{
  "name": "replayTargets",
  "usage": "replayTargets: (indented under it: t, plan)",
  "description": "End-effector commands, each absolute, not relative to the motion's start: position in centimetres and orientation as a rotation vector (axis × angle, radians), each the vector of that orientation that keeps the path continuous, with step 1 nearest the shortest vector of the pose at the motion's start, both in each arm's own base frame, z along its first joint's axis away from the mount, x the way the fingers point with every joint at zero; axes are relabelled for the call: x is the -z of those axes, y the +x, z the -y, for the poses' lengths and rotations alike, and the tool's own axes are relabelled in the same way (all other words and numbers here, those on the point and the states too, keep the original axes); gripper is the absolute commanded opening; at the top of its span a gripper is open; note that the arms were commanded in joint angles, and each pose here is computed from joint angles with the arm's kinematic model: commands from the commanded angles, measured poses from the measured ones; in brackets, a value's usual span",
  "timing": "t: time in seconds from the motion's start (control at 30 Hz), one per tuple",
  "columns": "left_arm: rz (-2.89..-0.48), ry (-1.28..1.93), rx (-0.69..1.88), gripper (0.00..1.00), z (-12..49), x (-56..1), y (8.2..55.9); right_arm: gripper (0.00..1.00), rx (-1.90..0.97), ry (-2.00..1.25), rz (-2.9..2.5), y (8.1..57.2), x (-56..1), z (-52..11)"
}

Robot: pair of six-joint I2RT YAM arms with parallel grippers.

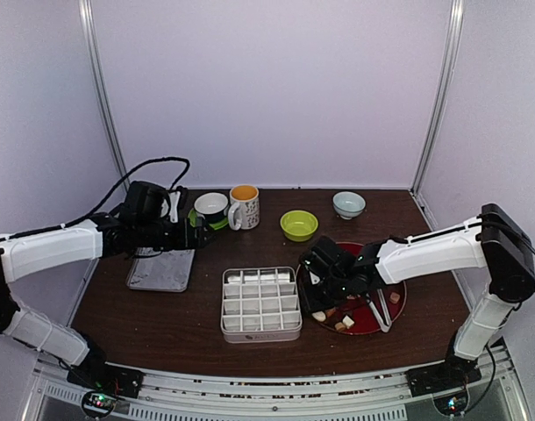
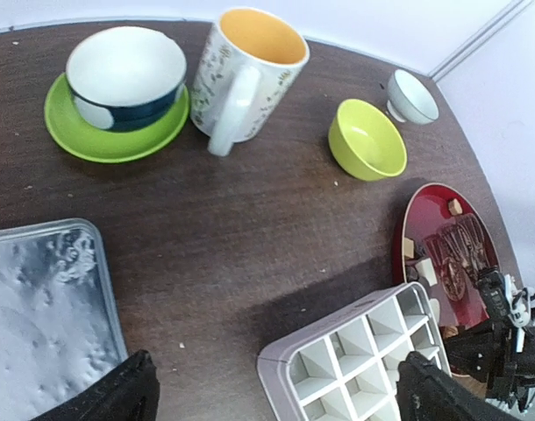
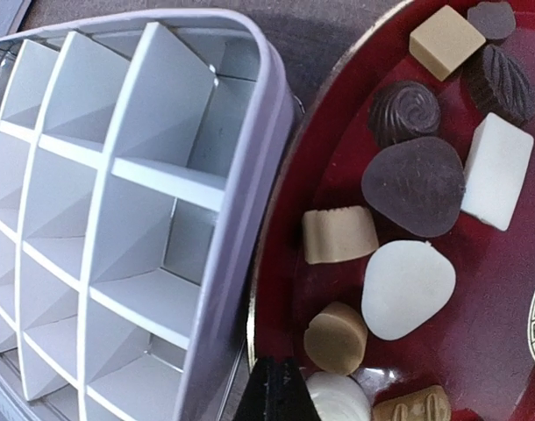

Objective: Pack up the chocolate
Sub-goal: Move the packing box to the center of the board, then pick up the clamp from the plate.

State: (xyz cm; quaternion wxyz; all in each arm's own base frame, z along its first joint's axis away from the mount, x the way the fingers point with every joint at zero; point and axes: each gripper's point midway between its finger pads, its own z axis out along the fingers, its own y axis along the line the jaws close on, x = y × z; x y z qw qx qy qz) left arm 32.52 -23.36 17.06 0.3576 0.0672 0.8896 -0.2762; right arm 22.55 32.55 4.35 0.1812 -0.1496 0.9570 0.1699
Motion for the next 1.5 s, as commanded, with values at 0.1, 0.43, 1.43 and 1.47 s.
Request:
replayTargets:
  t: [0.1,0.43,1.43,1.47]
  plan:
    - [-2.241,0.156,0.504,0.98,16.4,-17.2,32.2,0.00,-0.430,-0.392,-2.575,23.9,-8.9,-31.9]
    - [-2.002,0.025,0.085,0.96,7.3,-19.9,33.3,0.01,-0.337,-0.297,-2.457,24.6,-13.0,-27.9]
    - [-1.725,-0.024,-0.273,0.98,-1.5,-19.4,37.5,0.89,-0.259,-0.137,-2.394,24.1,-14.9,-18.0]
    - [-1.711,-0.012,-0.266,0.98,-1.4,-19.3,37.5,0.89,-0.265,-0.141,-2.397,24.5,-14.9,-18.2]
